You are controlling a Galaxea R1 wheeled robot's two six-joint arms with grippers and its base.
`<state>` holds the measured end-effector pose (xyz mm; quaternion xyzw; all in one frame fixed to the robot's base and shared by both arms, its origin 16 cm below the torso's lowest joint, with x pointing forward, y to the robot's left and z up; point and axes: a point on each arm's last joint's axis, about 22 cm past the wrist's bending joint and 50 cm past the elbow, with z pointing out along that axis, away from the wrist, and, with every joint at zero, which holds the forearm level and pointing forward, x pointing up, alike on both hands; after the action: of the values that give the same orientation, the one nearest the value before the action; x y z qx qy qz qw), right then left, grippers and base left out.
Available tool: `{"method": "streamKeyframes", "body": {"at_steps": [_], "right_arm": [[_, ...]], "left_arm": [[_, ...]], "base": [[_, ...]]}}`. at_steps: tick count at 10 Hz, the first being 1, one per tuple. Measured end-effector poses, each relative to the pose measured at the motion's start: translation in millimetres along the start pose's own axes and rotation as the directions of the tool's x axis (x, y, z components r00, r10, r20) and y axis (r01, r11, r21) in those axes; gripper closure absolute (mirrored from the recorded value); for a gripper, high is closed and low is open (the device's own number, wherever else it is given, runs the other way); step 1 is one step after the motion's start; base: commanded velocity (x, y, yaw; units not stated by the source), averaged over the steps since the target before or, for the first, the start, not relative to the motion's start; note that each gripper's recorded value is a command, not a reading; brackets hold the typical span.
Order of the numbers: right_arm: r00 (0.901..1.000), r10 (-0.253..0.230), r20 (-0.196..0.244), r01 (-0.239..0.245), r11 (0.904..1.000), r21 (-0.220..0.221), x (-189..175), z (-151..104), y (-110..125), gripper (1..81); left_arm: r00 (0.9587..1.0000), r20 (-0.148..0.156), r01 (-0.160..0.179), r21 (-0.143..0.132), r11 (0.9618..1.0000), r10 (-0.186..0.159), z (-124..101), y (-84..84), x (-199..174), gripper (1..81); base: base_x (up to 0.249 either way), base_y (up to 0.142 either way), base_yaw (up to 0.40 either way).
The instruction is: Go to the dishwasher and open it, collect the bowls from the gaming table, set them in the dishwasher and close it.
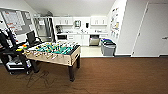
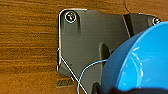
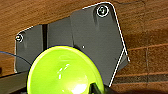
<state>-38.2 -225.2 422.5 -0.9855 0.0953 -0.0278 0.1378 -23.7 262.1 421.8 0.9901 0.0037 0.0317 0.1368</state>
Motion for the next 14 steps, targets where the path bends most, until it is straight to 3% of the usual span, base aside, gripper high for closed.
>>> {"method": "streamKeyframes", "body": {"at_steps": [14], "right_arm": [[1.0,-0.001,-0.002,0.001,1.0,-0.001,1.9,0.2,0.0,81.1]], "left_arm": [[1.0,-0.001,0.0,0.001,1.0,0.0,-0.1,-0.7,1.1,81.1]], "base": [[0.165,0.0,0.0]]}}
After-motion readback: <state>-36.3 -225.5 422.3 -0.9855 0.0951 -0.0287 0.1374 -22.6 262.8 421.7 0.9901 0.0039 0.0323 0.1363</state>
